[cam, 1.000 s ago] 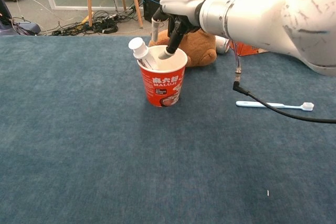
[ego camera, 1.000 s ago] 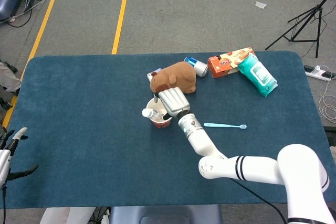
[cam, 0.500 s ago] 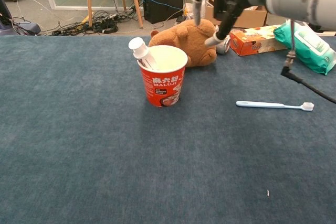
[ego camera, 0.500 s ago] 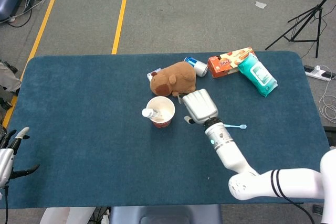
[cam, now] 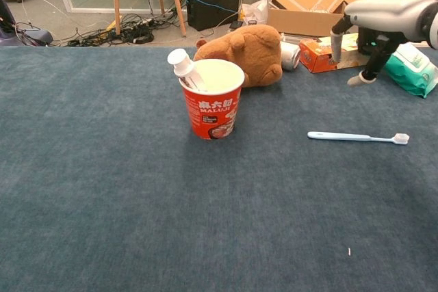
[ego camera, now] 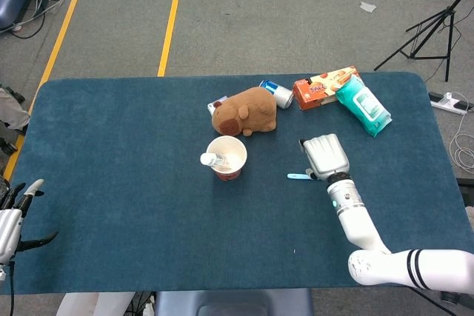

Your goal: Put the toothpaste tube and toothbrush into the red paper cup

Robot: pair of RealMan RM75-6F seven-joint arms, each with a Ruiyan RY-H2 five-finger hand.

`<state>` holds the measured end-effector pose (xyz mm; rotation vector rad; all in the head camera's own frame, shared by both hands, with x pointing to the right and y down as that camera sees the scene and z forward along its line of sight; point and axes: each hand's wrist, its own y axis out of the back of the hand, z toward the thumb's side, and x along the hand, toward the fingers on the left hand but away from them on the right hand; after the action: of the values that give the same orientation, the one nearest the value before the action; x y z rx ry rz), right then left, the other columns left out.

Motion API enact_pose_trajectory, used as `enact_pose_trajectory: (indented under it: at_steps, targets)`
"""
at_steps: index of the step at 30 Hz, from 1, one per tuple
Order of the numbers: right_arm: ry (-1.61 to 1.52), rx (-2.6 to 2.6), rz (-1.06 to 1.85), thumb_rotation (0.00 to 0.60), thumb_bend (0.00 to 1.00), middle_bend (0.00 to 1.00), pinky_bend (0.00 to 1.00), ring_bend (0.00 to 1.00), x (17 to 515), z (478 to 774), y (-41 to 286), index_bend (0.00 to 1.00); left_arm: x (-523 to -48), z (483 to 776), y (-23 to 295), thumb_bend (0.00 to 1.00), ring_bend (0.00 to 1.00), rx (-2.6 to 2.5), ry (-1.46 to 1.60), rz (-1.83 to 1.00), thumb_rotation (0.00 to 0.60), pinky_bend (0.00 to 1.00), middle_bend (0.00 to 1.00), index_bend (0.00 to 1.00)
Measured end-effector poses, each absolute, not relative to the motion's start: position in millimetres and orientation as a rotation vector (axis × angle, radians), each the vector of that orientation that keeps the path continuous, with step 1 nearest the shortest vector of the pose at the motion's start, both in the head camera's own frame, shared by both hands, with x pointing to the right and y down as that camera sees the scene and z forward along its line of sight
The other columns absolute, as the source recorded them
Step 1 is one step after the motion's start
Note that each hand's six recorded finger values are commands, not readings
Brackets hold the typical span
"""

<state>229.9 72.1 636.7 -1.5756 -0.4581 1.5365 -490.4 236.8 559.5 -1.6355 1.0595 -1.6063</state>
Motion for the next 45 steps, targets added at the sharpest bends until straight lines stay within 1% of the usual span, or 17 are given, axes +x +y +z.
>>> enact_pose_trajectory:
  at_steps: [18,27,32,45]
  targets:
    - [-0.419,-1.592,1.681,0.600,0.14,1.00,1.00,1.00,269,688,100,0.43,-491,558,237,0.00,0.09,-1.637,1.069,-1.603,0.600,0.11,0.27,0.07]
    - [-0.423,-1.617,1.737,0.600,0.18,1.00,1.00,1.00,281,708,106,0.43,-491,558,237,0.00,0.09,-1.638,1.069,-1.604,0.600,0.11,0.27,0.07]
    - [-0.422,-1.628,1.751,0.600,0.20,1.00,1.00,1.00,281,716,109,0.44,-491,558,236,0.00,0.09,-1.640,1.069,-1.603,0.600,0.11,0.27,0.07]
    - [-0.412,-1.679,1.725,0.600,0.21,1.00,1.00,1.00,262,735,115,0.47,-491,554,236,0.00,0.09,-1.642,1.082,-1.595,0.600,0.11,0.27,0.07]
